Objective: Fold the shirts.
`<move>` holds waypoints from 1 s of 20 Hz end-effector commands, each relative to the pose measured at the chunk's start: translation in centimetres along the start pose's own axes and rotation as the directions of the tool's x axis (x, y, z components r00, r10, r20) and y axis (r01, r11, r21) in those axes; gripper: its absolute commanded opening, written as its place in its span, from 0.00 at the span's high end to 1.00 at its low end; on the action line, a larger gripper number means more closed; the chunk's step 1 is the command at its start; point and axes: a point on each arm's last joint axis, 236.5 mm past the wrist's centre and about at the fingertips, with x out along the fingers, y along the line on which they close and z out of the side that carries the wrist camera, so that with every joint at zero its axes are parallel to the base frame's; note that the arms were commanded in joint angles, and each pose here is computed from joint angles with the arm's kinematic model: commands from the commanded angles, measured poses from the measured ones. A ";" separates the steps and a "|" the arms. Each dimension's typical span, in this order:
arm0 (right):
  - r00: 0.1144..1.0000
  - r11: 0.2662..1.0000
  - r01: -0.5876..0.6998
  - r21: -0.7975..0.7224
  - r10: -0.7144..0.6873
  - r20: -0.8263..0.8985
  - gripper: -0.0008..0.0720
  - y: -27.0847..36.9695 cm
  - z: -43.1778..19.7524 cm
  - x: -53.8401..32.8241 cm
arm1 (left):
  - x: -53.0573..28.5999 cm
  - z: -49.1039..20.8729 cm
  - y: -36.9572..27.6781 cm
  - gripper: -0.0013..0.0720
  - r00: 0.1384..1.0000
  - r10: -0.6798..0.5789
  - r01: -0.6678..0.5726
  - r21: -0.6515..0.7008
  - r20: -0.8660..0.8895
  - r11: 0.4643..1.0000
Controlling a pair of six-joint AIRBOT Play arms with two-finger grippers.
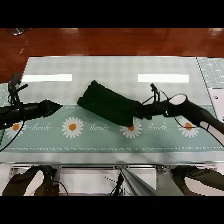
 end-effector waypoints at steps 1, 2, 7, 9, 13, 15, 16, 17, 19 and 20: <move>0.996 0.978 -0.046 -0.202 0.060 0.061 0.96 7.0 4.9 -2.8 | 0.0 0.0 0.0 0.94 1.000 0.000 0.000 0.000 -0.001 1.000; 0.991 0.965 -0.049 -0.258 0.080 0.110 0.96 9.7 6.9 -4.5 | 0.0 0.0 0.0 0.94 1.000 -0.001 0.001 0.000 -0.001 1.000; 0.953 0.925 0.139 -0.353 -0.027 0.303 0.96 15.1 13.1 -15.3 | 0.0 0.0 0.0 0.94 1.000 -0.001 0.001 0.000 -0.002 1.000; 0.939 0.927 0.200 -0.317 -0.088 0.333 0.96 14.0 14.2 -19.6 | 0.0 -0.1 0.0 0.94 1.000 -0.001 0.001 0.000 -0.003 1.000; 0.912 0.940 0.278 -0.198 -0.194 0.361 0.96 9.6 14.6 -28.3 | 0.0 -0.1 0.0 0.94 1.000 -0.002 0.002 0.000 -0.005 1.000; 0.888 0.949 0.301 -0.095 -0.243 0.390 0.96 6.9 14.2 -32.6 | 0.0 -0.1 0.0 0.94 1.000 -0.002 0.002 0.000 -0.005 1.000; 0.874 0.949 0.312 -0.041 -0.270 0.404 0.96 5.4 13.7 -34.7 | 0.0 -0.1 0.0 0.94 1.000 -0.002 0.002 0.000 -0.005 1.000; 0.858 0.946 0.324 0.012 -0.299 0.418 0.96 3.9 13.1 -36.8 | 0.0 -0.1 0.0 0.94 1.000 -0.002 0.002 0.000 -0.004 1.000; 0.811 0.923 0.363 0.126 -0.380 0.444 0.96 0.7 11.7 -40.6 | 0.1 -0.1 -0.2 0.94 1.000 -0.003 0.003 0.006 -0.005 1.000; 0.798 0.909 0.378 0.177 -0.417 0.435 0.96 -0.7 10.7 -42.0 | 0.1 -0.1 -0.2 0.94 1.000 -0.003 0.003 0.005 -0.005 1.000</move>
